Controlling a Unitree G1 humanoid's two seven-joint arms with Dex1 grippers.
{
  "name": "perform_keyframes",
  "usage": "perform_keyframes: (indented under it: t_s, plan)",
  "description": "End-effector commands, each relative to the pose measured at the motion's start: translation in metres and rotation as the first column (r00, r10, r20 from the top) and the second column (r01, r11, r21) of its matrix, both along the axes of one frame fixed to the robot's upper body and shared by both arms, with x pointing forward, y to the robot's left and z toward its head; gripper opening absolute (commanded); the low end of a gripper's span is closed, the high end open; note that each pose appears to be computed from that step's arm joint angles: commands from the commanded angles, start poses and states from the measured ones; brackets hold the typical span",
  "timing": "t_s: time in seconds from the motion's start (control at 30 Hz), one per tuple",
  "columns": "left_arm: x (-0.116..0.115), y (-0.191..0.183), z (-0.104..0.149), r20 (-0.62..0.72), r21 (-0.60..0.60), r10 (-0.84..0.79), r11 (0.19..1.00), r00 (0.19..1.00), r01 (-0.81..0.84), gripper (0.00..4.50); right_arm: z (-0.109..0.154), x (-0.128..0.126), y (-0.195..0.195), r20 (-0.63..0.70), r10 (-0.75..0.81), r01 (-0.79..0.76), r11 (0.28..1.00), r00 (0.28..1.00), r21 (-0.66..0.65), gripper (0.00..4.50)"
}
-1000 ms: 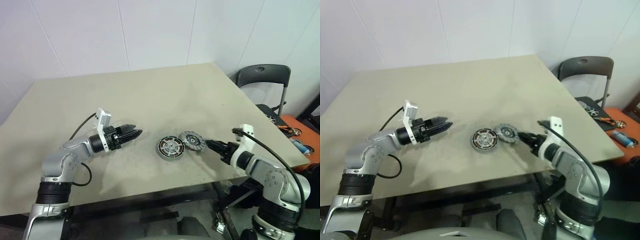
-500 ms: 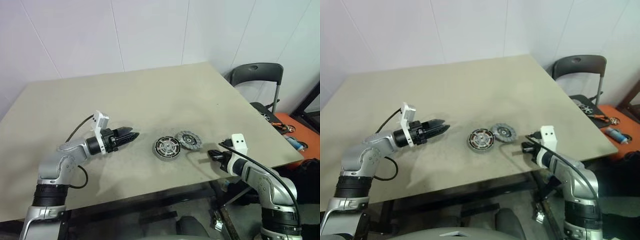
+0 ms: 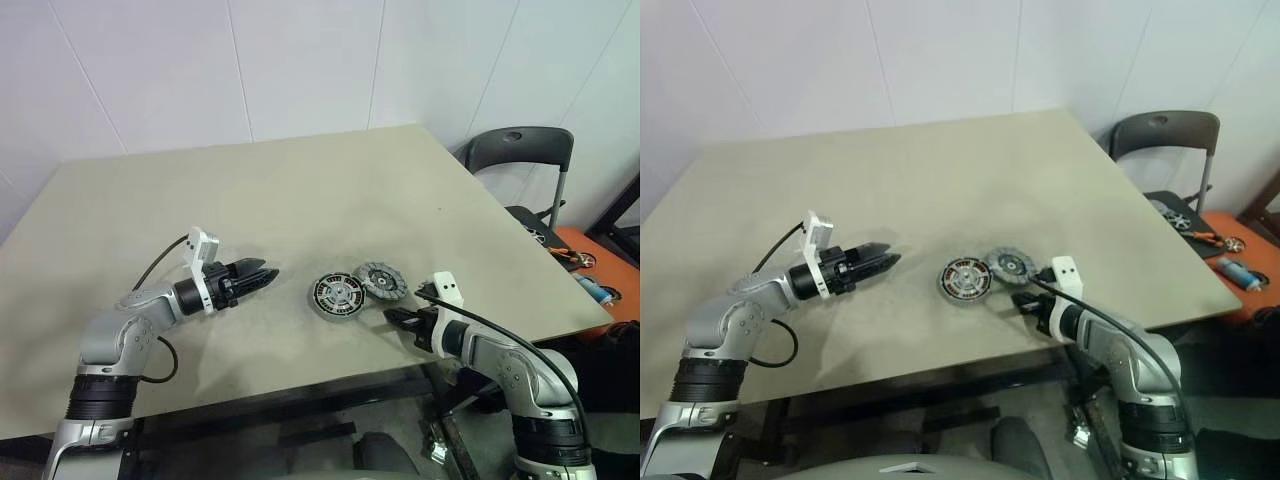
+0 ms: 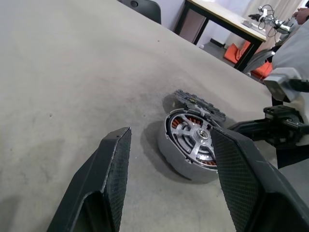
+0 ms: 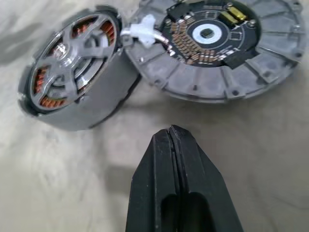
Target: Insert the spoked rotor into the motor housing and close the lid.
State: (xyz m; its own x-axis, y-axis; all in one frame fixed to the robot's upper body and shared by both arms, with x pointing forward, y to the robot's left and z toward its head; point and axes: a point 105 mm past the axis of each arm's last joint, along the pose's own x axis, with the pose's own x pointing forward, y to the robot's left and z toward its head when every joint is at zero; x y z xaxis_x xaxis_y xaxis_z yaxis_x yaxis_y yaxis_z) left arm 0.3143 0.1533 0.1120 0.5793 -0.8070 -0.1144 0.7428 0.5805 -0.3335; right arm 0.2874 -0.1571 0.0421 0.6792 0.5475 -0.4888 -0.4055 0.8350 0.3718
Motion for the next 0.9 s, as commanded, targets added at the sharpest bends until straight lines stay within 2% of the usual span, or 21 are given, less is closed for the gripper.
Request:
perform_keyframes:
  t_s: [0.03, 0.2, 0.4, 0.67, 0.9]
  plan:
    - [0.002, 0.000, 0.015, 0.069, 0.006, -0.002, 1.000, 0.998, 0.002, 2.79, 0.002, 0.011, -0.005, 0.033, -0.051, 0.052, 0.998, 0.998, -0.036, 0.04]
    - [0.003, -0.001, 0.017, 0.075, 0.011, -0.005, 1.000, 0.997, 0.004, 2.79, -0.004, 0.012, -0.001, 0.061, -0.054, 0.059, 0.995, 0.997, -0.086, 0.04]
    - [0.003, -0.002, 0.018, 0.080, 0.013, -0.007, 1.000, 0.997, 0.006, 2.79, -0.002, 0.025, -0.013, 0.121, -0.144, 0.158, 0.981, 0.982, -0.110, 0.04]
    - [0.004, -0.003, 0.019, 0.079, 0.008, -0.008, 1.000, 0.997, 0.007, 2.79, -0.005, 0.042, -0.047, 0.228, -0.302, 0.348, 0.916, 0.926, -0.201, 0.04]
    - [0.006, -0.003, 0.017, 0.077, 0.001, -0.008, 1.000, 0.997, 0.008, 2.79, -0.014, 0.045, -0.056, 0.265, -0.322, 0.387, 0.887, 0.909, -0.251, 0.04]
